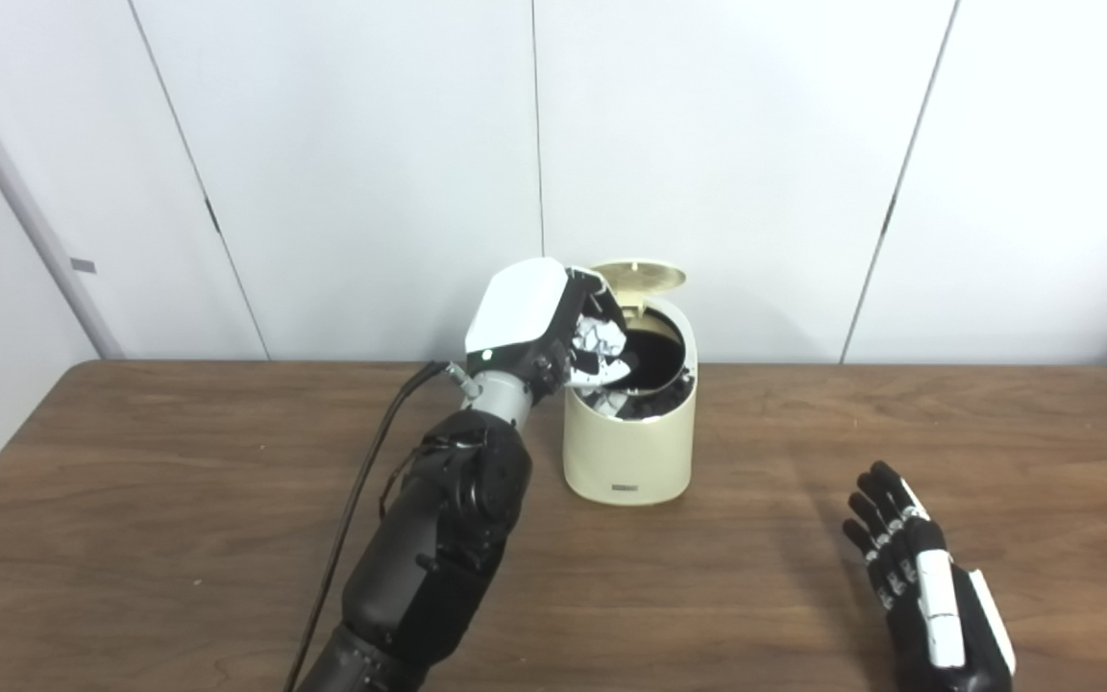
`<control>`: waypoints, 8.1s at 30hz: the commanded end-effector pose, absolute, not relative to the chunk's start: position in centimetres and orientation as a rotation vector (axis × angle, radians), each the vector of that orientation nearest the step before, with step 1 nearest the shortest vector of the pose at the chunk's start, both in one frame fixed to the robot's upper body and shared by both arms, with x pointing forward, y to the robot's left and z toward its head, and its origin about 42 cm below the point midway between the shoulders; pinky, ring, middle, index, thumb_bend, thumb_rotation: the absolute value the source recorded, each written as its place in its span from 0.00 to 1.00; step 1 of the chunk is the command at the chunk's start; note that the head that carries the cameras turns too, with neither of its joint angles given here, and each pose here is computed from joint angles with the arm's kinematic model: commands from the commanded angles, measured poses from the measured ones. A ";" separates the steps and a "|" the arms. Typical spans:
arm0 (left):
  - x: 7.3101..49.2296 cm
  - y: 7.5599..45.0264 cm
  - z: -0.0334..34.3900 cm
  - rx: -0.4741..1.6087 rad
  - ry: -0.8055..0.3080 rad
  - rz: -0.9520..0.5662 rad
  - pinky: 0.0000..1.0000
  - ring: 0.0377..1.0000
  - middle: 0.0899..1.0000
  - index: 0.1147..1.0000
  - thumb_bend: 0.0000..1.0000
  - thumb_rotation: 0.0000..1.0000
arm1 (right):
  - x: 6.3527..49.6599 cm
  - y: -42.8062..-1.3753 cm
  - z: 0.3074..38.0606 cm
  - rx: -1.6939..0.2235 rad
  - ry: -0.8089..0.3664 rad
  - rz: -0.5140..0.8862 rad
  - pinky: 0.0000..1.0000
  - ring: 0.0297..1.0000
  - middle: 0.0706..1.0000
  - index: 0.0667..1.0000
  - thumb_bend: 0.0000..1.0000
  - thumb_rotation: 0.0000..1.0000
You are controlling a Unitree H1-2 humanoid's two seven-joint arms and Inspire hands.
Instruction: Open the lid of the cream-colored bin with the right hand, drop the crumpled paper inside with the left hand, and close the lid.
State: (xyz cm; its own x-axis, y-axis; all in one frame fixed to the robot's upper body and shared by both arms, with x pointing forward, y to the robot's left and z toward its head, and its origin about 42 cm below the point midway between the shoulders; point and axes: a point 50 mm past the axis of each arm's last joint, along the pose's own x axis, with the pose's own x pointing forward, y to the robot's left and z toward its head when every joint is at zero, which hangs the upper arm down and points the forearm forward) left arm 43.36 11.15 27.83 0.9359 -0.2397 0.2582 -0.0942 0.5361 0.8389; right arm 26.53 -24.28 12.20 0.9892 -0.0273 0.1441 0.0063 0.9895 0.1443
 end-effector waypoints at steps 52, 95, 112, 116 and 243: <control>44.2 8.9 29.2 1.086 -0.370 -0.152 0.40 0.52 0.59 0.57 0.91 0.01 | 25.8 -23.5 10.6 0.188 -0.121 -0.047 0.92 0.91 0.89 0.91 0.45 0.85; 42.6 10.9 30.7 0.894 -0.554 -0.037 0.44 0.41 0.43 0.42 0.48 0.00 | 25.7 -23.5 10.5 0.188 -0.123 -0.045 0.91 0.90 0.88 0.91 0.43 0.87; 37.3 14.9 30.5 0.752 -0.554 -0.080 0.40 0.41 0.45 0.40 0.48 0.00 | 26.2 -23.3 10.4 0.196 -0.130 -0.055 0.91 0.90 0.87 0.92 0.44 0.87; 36.1 16.7 30.8 0.694 -0.501 -0.078 0.36 0.40 0.46 0.39 0.48 0.00 | 26.2 -23.3 10.5 0.194 -0.132 -0.059 0.91 0.90 0.88 0.91 0.44 0.88; 25.2 24.7 9.2 -0.027 -0.057 0.149 0.98 0.98 0.99 1.00 0.42 0.71 | 42.4 -18.7 34.7 -0.803 -0.518 0.212 0.88 0.94 0.94 0.92 0.55 1.00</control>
State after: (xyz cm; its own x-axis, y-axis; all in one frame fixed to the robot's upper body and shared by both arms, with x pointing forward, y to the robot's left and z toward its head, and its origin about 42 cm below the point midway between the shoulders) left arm 26.28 24.65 10.92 0.9862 0.1361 0.0939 -0.1334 0.9905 -0.0335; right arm 42.20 -18.96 31.58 0.8964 0.3463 0.2767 -0.0452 0.6925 -0.7200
